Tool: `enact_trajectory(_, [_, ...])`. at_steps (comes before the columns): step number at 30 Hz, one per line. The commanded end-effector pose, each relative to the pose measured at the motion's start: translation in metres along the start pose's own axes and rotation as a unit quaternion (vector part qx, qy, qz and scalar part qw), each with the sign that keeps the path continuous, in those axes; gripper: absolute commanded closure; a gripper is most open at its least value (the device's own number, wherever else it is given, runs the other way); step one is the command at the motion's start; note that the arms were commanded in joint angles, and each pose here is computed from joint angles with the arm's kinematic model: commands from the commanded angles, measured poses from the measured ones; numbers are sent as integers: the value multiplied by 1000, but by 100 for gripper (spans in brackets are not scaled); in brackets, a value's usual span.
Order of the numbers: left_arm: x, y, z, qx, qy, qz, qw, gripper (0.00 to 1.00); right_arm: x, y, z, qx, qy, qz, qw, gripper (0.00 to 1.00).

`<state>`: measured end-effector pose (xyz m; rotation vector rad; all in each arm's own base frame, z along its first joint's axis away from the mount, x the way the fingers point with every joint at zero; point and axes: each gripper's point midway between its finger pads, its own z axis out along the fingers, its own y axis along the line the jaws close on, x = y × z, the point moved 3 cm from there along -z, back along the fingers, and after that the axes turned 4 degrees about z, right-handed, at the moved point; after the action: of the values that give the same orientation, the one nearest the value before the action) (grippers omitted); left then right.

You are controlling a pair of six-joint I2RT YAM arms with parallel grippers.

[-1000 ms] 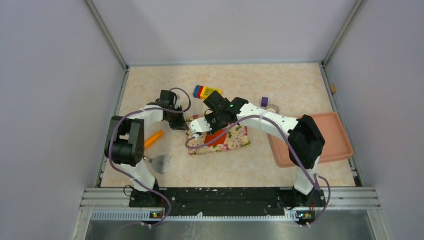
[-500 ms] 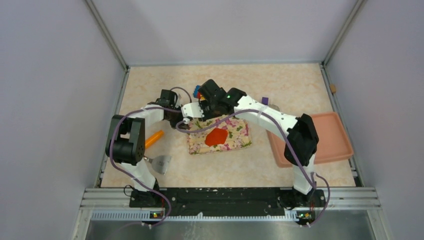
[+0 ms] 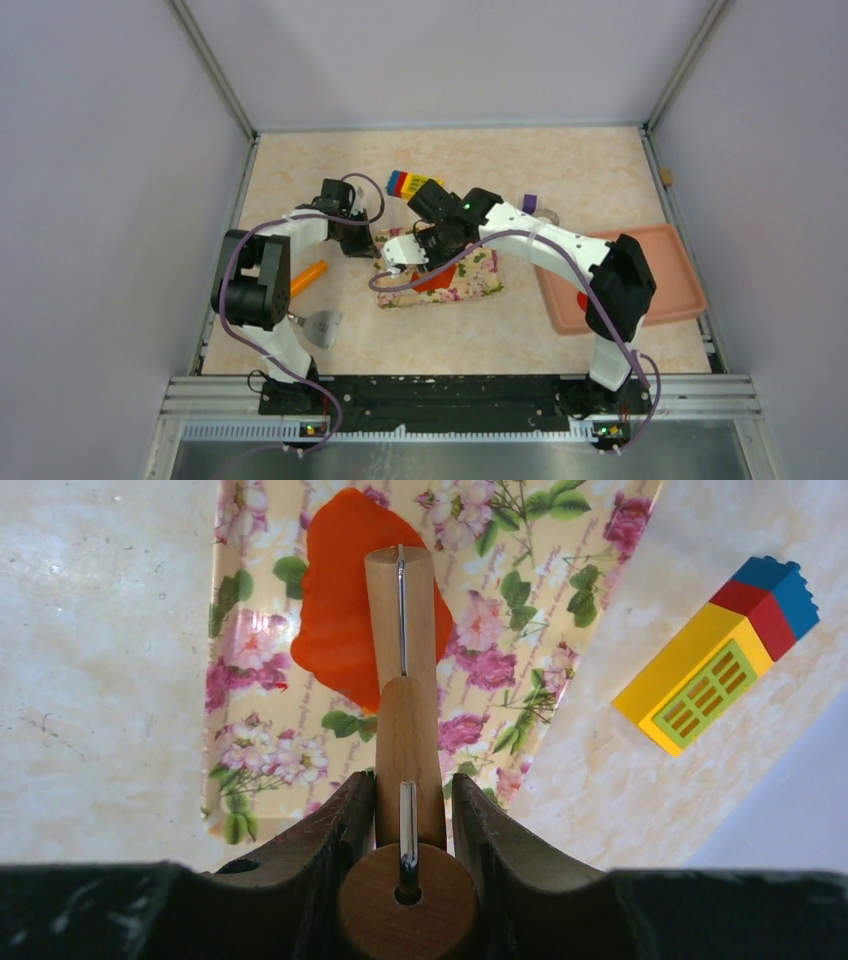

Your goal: Roll out the dumpling wrappers from the dough

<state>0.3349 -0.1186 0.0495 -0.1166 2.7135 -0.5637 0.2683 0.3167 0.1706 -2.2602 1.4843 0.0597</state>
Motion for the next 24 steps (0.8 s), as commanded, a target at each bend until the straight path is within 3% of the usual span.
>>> enact_trajectory(1, [6,10,9,-17,5,23,1000,100,-6,11,5,-29,-14,-14,999,100])
enact_trajectory(10, [0,13,8,-30,0,22,999,100,-1,57,9,-191,5,15,981,100])
enact_trajectory(24, [0,15,8,-36,-1,22,999,100,1,74,14,-239,7,57,969,100])
